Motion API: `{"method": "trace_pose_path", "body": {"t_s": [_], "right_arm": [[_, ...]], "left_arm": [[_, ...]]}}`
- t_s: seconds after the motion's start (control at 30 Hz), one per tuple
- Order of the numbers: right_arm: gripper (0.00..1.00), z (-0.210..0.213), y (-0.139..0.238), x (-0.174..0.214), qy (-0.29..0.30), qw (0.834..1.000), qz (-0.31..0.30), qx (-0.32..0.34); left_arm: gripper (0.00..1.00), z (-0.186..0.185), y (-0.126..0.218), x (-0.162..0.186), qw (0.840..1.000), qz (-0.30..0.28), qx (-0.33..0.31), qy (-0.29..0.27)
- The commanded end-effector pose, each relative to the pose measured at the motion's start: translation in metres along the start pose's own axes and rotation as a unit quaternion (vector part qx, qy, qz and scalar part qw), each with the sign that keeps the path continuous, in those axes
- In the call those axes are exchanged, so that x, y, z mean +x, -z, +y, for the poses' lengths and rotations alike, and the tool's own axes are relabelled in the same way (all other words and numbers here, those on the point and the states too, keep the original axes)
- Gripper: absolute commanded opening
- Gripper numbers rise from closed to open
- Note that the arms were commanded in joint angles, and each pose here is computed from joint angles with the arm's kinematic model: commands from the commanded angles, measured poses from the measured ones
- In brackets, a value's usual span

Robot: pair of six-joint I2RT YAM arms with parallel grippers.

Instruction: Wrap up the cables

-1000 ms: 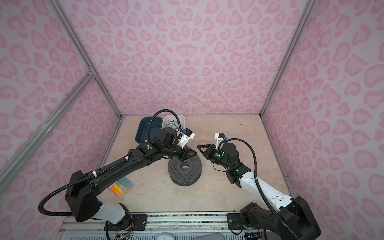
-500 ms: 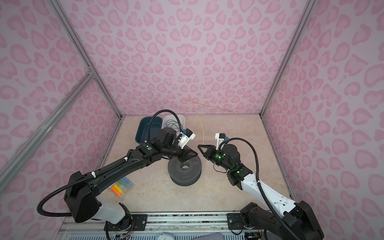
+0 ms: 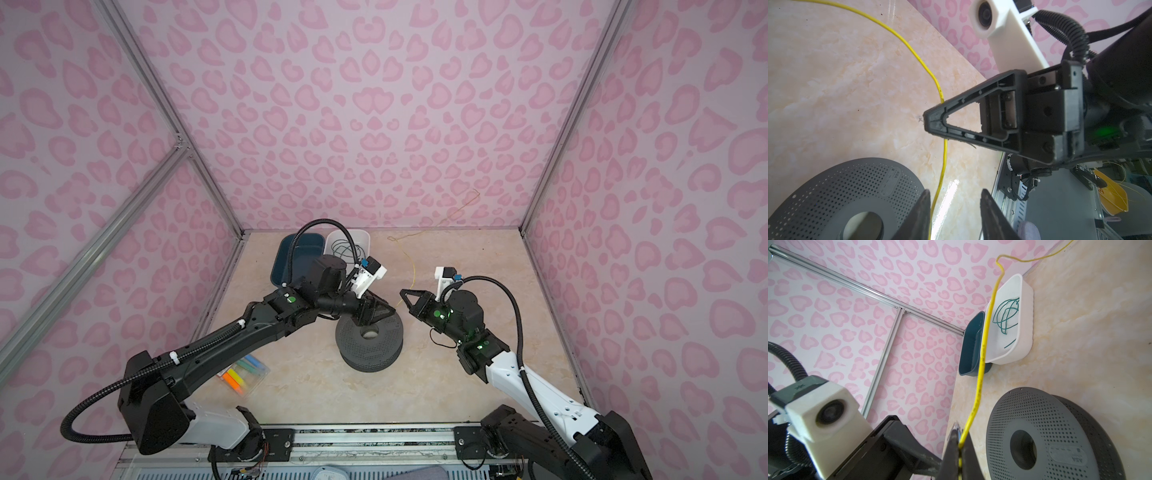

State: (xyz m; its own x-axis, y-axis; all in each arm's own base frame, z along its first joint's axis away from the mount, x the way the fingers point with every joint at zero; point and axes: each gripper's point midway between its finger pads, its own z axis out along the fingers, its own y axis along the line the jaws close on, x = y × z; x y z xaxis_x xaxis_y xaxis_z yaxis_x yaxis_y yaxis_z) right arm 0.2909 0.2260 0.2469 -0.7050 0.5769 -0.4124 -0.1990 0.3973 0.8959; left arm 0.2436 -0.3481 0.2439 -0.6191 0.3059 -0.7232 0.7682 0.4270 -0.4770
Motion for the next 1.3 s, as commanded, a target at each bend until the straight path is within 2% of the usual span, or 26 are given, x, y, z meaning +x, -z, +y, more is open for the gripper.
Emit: {"method": "trace_pose_path", "body": {"t_s": [0.0,0.13,0.23,0.27,0.43,0.53,0.63,0.73,0.83,0.97,1.07,1.1,1.17,1.27], "right_arm": [[0.0,-0.001,0.001,-0.003,0.009,1.0,-0.01,0.004],[0.0,0.001,0.0,0.0,0.008,1.0,-0.002,0.001],[0.0,0.002,-0.003,0.002,0.006,1.0,0.005,-0.002],[0.0,0.003,-0.004,0.003,0.006,1.0,0.007,-0.004],[0.0,0.004,-0.003,0.002,0.005,1.0,0.004,-0.005],[0.0,0.001,-0.001,0.0,0.005,1.0,-0.003,0.002],[0.0,0.0,0.0,-0.002,0.005,1.0,-0.011,0.005],[0.0,0.002,-0.001,-0.001,0.004,1.0,-0.007,0.001],[0.0,0.002,-0.004,0.005,0.005,1.0,0.012,0.001],[0.19,-0.001,-0.009,0.019,0.01,0.999,0.033,0.01],[0.24,-0.003,-0.011,0.026,0.006,0.999,0.038,0.007],[0.22,-0.001,-0.011,0.025,0.003,0.999,0.036,-0.001],[0.04,0.001,-0.01,0.026,0.005,0.999,0.036,-0.003],[0.0,0.001,-0.008,0.024,0.012,0.999,0.034,0.005]], "left_arm": [[0.48,-0.003,0.002,0.007,1.0,0.004,0.012,-0.005],[0.52,0.002,-0.003,0.021,1.0,0.016,0.0,-0.01],[0.51,0.002,-0.005,0.025,0.999,0.021,-0.025,-0.037],[0.48,0.002,-0.006,0.025,0.998,0.021,-0.033,-0.043],[0.21,0.009,-0.008,0.029,0.997,0.026,-0.057,-0.05],[0.15,0.009,-0.007,0.031,0.997,0.027,-0.059,-0.051],[0.14,0.008,-0.005,0.034,0.997,0.028,-0.055,-0.051],[0.04,0.008,-0.005,0.039,0.997,0.031,-0.054,-0.051],[0.03,0.01,-0.005,0.038,0.996,0.027,-0.06,-0.052],[0.04,0.008,-0.005,0.028,0.996,0.018,-0.059,-0.061],[0.04,0.006,-0.008,0.022,0.996,0.014,-0.054,-0.063],[0.04,0.004,-0.01,0.022,0.997,0.015,-0.048,-0.062],[0.04,0.003,-0.012,0.021,0.997,0.017,-0.044,-0.059],[0.04,0.005,-0.013,0.021,0.997,0.017,-0.047,-0.059]]}}
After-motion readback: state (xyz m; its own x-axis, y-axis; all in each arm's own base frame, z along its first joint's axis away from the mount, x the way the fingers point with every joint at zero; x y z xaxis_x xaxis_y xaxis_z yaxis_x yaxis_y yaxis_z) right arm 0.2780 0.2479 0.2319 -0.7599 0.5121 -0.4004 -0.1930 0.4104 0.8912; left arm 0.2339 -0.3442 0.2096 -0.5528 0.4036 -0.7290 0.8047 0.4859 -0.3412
